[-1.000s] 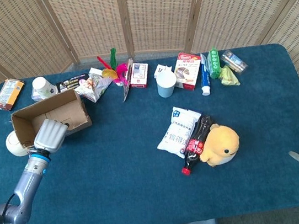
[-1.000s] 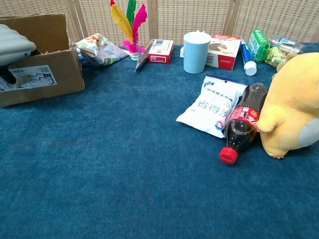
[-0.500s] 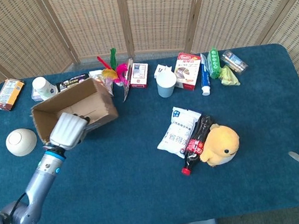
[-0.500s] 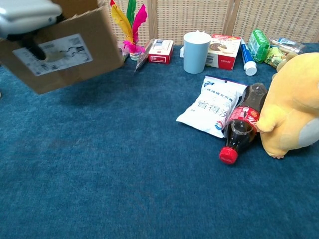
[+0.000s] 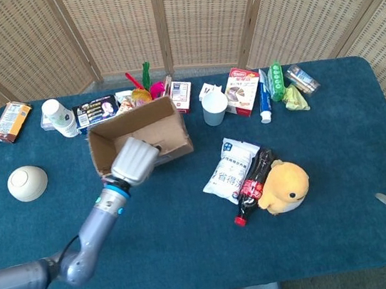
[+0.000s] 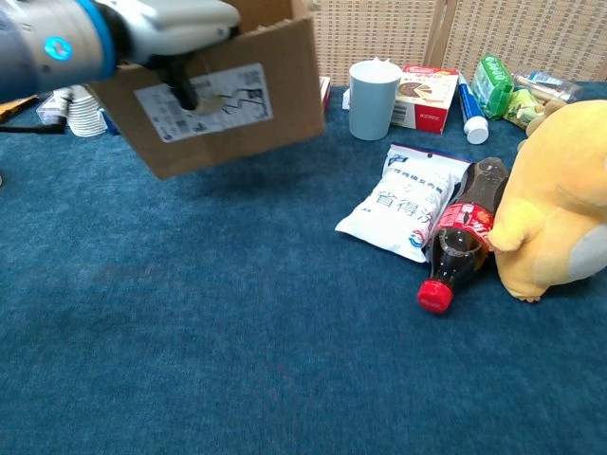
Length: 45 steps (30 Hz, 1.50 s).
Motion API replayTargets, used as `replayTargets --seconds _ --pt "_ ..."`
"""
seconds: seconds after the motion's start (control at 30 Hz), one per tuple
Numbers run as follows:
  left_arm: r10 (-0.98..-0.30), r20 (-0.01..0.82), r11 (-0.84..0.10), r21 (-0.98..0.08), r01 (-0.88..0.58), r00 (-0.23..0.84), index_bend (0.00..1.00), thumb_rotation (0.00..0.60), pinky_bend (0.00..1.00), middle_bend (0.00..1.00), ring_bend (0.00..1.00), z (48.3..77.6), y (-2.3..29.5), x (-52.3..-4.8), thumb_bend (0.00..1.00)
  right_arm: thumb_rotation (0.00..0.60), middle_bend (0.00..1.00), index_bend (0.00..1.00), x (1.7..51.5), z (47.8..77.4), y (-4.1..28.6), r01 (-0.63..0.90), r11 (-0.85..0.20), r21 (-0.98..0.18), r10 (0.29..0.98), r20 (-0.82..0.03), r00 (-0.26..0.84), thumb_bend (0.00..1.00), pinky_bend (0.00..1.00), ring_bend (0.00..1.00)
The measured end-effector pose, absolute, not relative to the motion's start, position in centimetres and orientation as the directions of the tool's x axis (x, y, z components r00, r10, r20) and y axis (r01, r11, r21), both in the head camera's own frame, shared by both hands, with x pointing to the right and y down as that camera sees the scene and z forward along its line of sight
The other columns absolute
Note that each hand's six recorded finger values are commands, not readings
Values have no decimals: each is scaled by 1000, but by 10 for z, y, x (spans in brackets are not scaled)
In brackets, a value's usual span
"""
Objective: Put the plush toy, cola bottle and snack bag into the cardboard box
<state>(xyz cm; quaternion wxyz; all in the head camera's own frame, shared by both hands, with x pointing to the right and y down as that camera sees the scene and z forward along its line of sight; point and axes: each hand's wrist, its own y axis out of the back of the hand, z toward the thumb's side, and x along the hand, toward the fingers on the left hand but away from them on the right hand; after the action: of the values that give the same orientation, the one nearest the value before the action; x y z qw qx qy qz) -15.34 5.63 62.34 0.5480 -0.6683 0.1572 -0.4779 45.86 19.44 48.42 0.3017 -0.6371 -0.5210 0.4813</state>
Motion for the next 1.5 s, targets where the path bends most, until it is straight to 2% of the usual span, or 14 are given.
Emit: replayTargets --seconds 0.37,0.57,0.6,0.67,0.73,0.77,0.83,0.9,1.0,1.37,1.5 --pt "-724 507 -340 -852 398 467 634 600 874 673 632 651 59 -125 503 600 0 0 462 485 193 384 -278 -881 952 -305 -10 0 65 0" --pt "-729 511 -351 -851 391 456 614 600 832 645 581 656 56 -117 479 600 0 0 463 485 192 389 -275 -879 953 -304 -13 0 66 0" --pt "-731 511 -352 -850 391 452 588 600 808 605 544 658 56 -116 474 600 0 0 463 485 192 389 -276 -879 952 -305 -14 0 66 0" --pt "-734 515 -355 -847 395 444 501 600 720 454 412 659 55 -116 469 600 0 0 463 485 192 391 -276 -878 952 -305 -14 0 66 0" --pt "-735 523 -360 -841 405 431 333 600 553 163 177 661 55 -117 457 600 0 0 464 485 192 392 -275 -878 952 -304 -14 0 65 0" --pt "-737 529 -366 -835 410 420 258 600 494 73 95 661 55 -118 446 600 0 0 464 485 192 392 -275 -878 952 -304 -14 0 65 0" --pt "-740 537 -377 -829 412 404 126 600 414 0 10 661 54 -119 422 600 0 0 463 484 192 393 -275 -878 952 -304 -13 0 65 0" --pt "-743 540 -385 -828 407 396 65 600 376 0 0 659 55 -120 416 600 0 0 463 484 192 392 -276 -878 952 -305 -11 0 66 0" --pt "-748 519 -367 -843 394 413 33 600 330 0 0 652 53 -117 416 600 0 0 462 485 193 391 -278 -877 952 -305 -9 0 66 0" --pt "-771 412 -327 -911 253 486 8 600 257 0 0 603 48 -125 416 600 0 0 461 485 194 382 -282 -880 952 -308 -5 0 66 0" --pt "-793 363 -314 -932 182 488 0 600 158 0 0 576 42 -145 412 600 0 0 460 488 194 373 -293 -880 949 -316 -1 0 65 0"
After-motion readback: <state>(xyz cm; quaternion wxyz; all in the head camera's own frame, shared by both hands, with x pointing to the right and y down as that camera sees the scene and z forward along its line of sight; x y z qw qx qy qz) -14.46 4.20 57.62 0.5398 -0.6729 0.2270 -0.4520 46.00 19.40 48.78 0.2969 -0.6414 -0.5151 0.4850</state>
